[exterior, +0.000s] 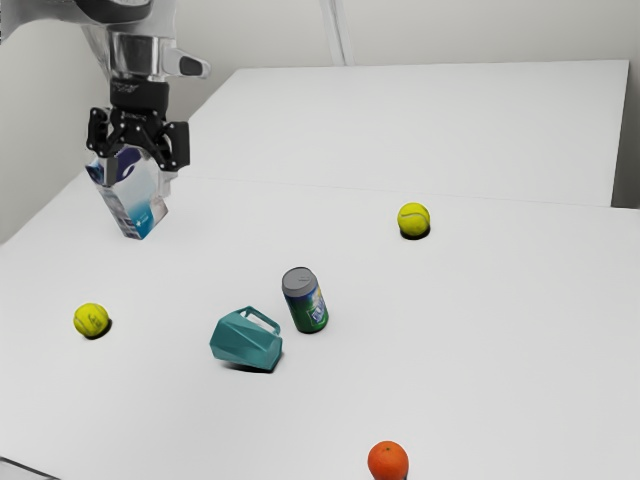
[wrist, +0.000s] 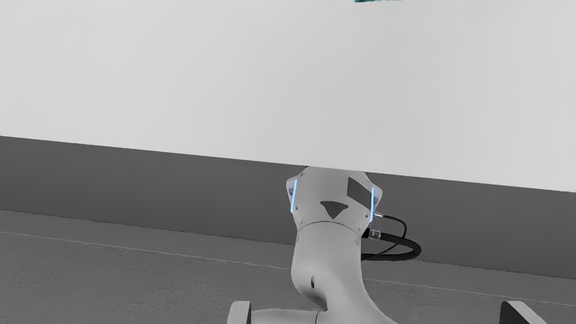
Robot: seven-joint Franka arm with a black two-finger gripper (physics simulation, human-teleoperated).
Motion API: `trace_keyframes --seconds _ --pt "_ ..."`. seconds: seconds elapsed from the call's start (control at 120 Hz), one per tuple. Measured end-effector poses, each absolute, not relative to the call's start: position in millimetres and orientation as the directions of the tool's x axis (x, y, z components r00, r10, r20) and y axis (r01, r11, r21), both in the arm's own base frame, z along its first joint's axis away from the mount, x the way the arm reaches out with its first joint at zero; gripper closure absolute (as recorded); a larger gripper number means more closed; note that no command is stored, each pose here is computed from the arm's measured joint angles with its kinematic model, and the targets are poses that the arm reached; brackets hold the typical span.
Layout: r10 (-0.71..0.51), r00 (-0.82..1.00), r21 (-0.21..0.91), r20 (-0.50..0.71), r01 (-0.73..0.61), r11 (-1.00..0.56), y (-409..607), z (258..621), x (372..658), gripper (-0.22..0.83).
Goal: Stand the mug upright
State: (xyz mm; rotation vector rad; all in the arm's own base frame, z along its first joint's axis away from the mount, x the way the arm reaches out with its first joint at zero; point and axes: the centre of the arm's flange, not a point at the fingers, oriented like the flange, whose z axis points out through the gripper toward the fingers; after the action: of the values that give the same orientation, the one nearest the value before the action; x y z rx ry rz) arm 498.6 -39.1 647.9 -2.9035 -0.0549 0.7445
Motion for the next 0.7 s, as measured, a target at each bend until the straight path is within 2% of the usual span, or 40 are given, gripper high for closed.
trace_keyframes --seconds 0.125,0.2,0.267,0.367,0.467,0.558,0.625,0.7 --pt "0.054 0.949 -0.117 -0.31 0.019 -0.993 -35.3 646.3 526.6 0.0" --pt "0.073 0.959 -0.095 -0.275 0.048 -0.994 -25.8 629.2 536.1 0.0" --pt "0.098 0.951 -0.012 -0.292 0.099 -0.995 6.1 580.2 532.6 0.0" --pt "0.162 0.939 0.195 -0.305 0.228 -0.954 64.7 501.4 523.4 0.0" --pt "0.267 0.919 0.404 -0.291 0.371 -0.836 126.2 440.7 511.8 0.0" --pt "0.368 0.882 0.546 -0.293 0.47 -0.693 173.7 384.1 484.8 0.0" --pt "0.402 0.872 0.602 -0.279 0.485 -0.635 187.4 352.6 476.9 0.0" --pt "0.345 0.905 0.646 -0.249 0.421 -0.637 153.6 329.0 489.7 0.0"
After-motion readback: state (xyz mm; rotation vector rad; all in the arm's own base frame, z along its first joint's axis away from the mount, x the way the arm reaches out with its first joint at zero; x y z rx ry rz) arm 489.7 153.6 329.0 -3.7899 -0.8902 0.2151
